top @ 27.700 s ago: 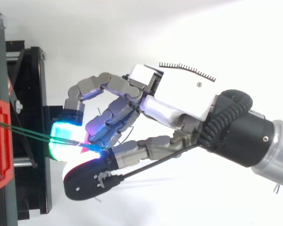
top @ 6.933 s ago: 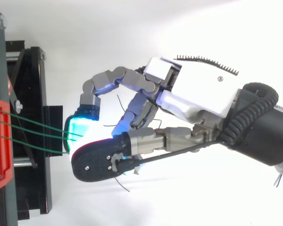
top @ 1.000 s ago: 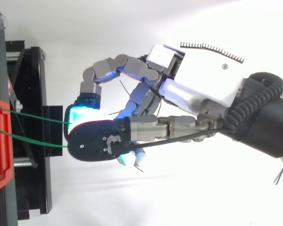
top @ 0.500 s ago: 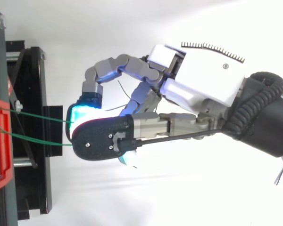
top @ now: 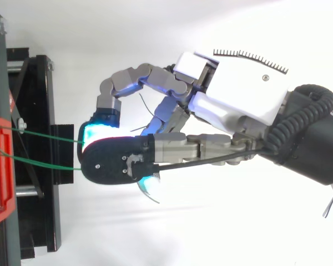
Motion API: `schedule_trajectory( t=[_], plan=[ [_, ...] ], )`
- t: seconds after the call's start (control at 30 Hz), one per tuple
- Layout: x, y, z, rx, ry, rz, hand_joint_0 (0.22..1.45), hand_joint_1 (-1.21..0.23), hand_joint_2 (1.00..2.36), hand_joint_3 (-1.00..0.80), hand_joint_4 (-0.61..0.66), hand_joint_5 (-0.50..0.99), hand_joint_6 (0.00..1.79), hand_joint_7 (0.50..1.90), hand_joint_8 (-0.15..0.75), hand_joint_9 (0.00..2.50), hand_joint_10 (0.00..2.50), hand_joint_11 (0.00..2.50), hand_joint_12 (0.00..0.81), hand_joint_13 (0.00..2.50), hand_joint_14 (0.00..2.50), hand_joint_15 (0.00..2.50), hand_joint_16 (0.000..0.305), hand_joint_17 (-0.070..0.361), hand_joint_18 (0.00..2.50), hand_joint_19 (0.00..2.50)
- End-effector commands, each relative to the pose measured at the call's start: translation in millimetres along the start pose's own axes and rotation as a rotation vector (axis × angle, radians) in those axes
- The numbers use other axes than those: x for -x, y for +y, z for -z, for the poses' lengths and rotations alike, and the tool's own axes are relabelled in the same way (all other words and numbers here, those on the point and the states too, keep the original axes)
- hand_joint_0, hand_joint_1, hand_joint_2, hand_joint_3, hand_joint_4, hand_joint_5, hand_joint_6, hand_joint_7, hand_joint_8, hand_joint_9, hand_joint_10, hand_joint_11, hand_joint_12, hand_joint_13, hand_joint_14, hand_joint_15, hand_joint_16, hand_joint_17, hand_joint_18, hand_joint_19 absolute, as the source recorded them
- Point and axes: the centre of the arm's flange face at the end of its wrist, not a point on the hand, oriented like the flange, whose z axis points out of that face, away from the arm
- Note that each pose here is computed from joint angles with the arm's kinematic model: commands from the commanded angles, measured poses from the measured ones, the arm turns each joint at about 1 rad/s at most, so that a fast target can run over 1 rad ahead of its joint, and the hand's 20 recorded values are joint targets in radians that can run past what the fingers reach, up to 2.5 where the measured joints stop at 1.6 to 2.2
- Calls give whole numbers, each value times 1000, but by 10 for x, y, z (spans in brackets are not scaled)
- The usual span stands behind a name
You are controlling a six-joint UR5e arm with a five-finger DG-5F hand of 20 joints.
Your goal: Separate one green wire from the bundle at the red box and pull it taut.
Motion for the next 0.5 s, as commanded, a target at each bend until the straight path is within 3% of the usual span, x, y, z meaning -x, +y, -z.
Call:
schedule_trajectory(
  t=[0.0, 0.37, 0.47],
  plan=[
    [1, -1, 0, 0, 0, 1, 586, -676, 1019, -148, 14, -129, 883, 1137, 283, 1428, 25, 1029, 413, 1244, 27, 876, 55, 123, 983, 617],
    [-1, 6, -1, 1, 0, 1, 596, -706, 1019, -129, 15, -123, 888, 1142, 281, 1425, 24, 1029, 411, 1214, 27, 868, 54, 122, 981, 609],
    [-1, 6, -1, 1, 0, 7, 559, -625, 1011, -364, 45, -134, 858, 1139, 256, 1384, 25, 1026, 392, 1168, 28, 862, 50, 113, 923, 639]
  ],
)
